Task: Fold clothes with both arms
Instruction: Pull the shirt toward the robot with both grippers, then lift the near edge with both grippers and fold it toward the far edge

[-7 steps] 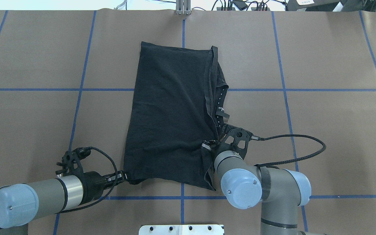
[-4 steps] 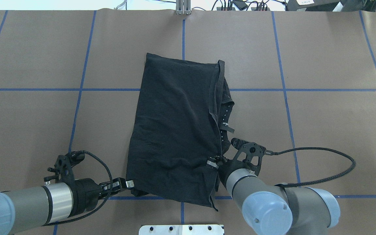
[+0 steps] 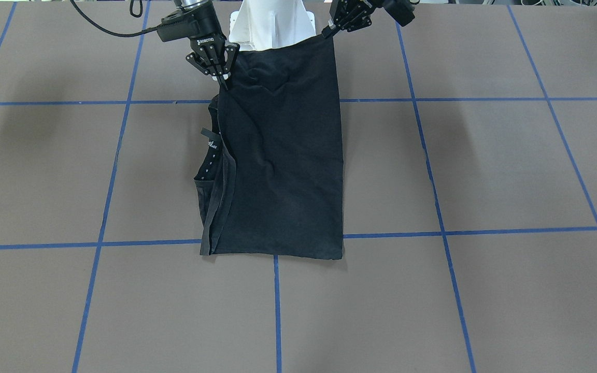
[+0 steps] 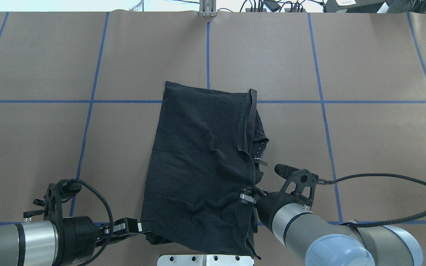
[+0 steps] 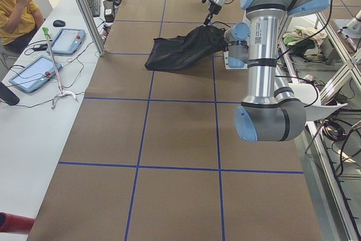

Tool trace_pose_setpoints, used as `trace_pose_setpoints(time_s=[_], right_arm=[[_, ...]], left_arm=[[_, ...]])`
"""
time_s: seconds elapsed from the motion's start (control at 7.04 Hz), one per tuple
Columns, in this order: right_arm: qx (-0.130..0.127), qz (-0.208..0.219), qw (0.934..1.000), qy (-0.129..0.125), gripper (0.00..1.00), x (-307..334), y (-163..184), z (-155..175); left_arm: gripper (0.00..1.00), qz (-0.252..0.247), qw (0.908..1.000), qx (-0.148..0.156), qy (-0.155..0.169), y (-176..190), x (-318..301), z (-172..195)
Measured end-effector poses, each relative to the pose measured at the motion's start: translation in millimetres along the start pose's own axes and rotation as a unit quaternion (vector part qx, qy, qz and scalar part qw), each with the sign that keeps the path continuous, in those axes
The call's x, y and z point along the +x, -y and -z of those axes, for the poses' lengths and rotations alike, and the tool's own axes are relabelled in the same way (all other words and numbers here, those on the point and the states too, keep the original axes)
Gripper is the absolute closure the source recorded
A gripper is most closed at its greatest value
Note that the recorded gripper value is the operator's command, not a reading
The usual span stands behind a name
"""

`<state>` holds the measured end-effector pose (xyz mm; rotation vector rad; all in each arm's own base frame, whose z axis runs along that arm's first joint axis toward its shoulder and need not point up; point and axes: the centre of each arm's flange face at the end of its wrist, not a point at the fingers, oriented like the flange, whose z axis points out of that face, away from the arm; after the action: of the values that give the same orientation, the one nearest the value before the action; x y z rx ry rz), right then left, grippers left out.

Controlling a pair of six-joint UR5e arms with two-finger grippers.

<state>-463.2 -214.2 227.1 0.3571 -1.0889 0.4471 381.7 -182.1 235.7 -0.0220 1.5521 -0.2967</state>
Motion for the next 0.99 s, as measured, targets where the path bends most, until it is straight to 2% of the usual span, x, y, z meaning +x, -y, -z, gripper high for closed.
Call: trace_pose_setpoints(time_s=[0.14,0.43,0.71,0.99], right_arm=[[0.013,0.003,0.9999,0.001,1.00,-5.4,16.3,-3.6],[0.041,-0.003,0.9991,-0.009,1.00,-18.0,54.3,-28.8],[0.065,-0.013,0.9974,-0.028,1.00,-30.2,92.7,-62.2],[0.082,-0.006,0.9953,-0.052,1.00,-32.3,111.9,-93.9]], left_arm=[[1.00,-0.011,0.9997,0.015,0.012,12.9,16.3,-7.9],[1.00,-0.047,0.9957,0.069,0.040,52.7,60.1,-33.1],[1.00,-0.068,0.9883,0.116,0.073,104.5,80.7,-59.5],[1.00,-0.099,0.9776,0.158,0.097,167.1,87.7,-62.3]])
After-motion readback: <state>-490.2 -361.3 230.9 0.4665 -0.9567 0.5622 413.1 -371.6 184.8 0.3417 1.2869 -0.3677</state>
